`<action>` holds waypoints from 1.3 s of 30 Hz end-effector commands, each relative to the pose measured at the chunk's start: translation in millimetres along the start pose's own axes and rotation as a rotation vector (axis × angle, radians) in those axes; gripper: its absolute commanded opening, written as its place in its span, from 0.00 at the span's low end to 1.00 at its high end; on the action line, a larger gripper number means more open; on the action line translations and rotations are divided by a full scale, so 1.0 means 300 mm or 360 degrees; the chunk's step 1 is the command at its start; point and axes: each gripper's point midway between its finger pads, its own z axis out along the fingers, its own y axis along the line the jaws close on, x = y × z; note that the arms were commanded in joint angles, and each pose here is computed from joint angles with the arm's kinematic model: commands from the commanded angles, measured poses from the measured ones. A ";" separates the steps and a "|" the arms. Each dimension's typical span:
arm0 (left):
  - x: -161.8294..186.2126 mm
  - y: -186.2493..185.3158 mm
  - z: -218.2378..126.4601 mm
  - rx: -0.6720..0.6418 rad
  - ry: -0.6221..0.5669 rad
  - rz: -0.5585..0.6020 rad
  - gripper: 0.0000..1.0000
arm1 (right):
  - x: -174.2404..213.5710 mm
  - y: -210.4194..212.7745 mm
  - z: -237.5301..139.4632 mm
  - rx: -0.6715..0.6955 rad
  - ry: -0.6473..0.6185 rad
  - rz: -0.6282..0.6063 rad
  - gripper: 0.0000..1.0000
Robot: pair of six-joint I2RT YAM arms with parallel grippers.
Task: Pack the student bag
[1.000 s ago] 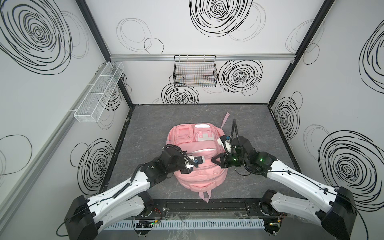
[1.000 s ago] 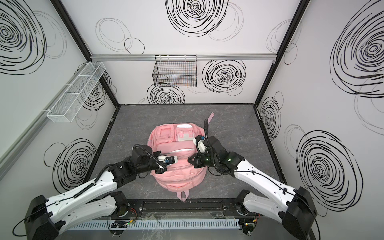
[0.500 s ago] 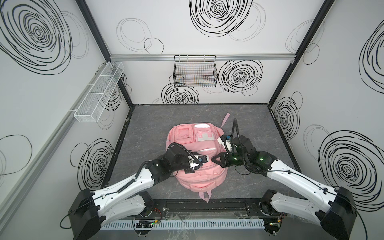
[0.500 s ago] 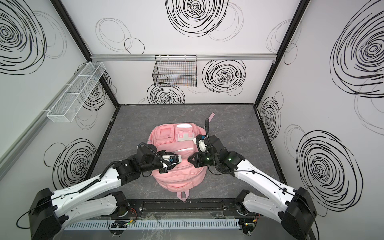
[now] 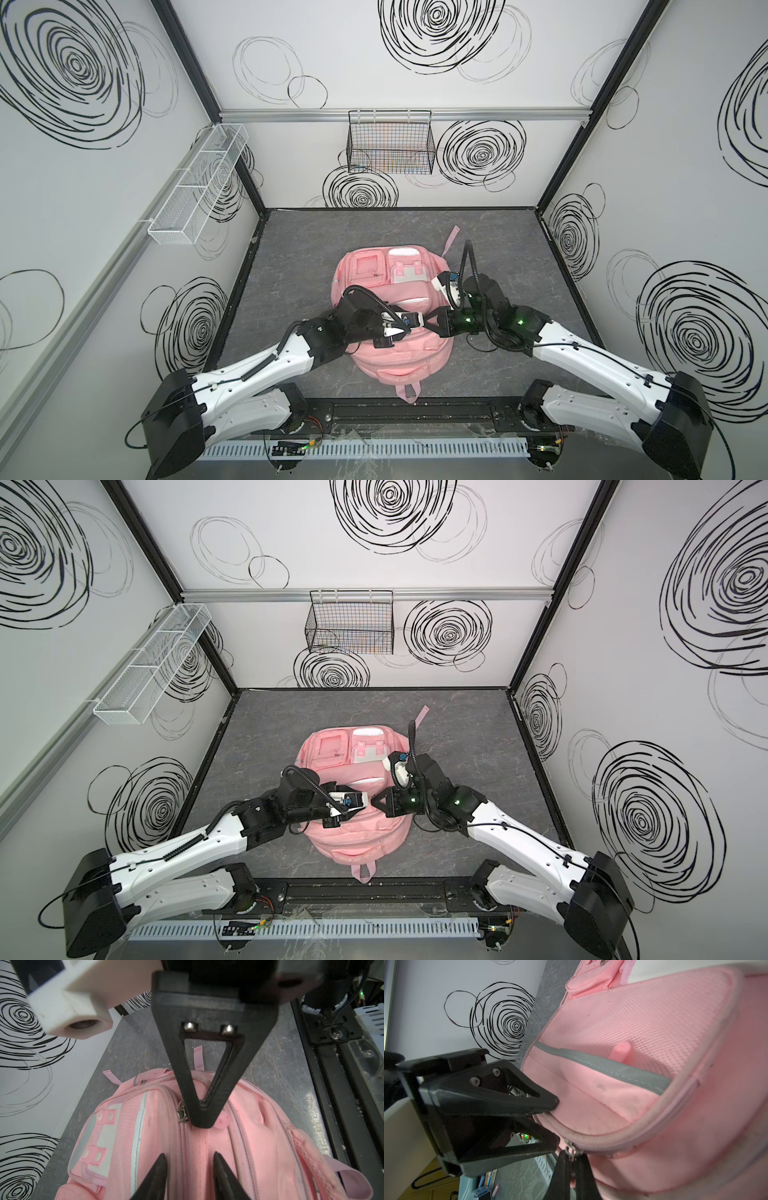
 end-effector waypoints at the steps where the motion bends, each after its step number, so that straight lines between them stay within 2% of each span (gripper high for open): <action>1: -0.064 0.014 -0.005 0.0003 -0.0079 0.0022 0.40 | -0.065 0.091 -0.026 -0.0146 -0.0133 -0.0099 0.00; 7: -0.065 0.021 -0.003 -0.0011 -0.0078 0.0015 0.33 | -0.055 0.087 -0.025 -0.0140 -0.0126 -0.0099 0.00; 10: -0.061 0.035 -0.001 -0.0045 -0.0065 0.0007 0.22 | -0.057 0.078 -0.027 -0.0110 -0.0130 -0.0101 0.00; 14: -0.035 0.053 -0.002 -0.0093 -0.0009 0.0002 0.00 | -0.075 0.055 -0.050 -0.0002 -0.0162 -0.0145 0.00; 19: -0.011 0.045 -0.021 -0.0122 -0.0001 0.0017 0.00 | -0.063 -0.091 -0.085 0.0248 -0.0135 -0.0112 0.00; 29: 0.006 0.054 -0.045 -0.0158 -0.0007 0.0042 0.00 | -0.099 -0.312 -0.196 0.0588 -0.0143 -0.0042 0.00; 39: 0.009 0.006 -0.033 -0.0048 -0.0047 0.0069 0.00 | -0.182 -0.406 -0.163 0.0627 -0.0217 -0.0025 0.00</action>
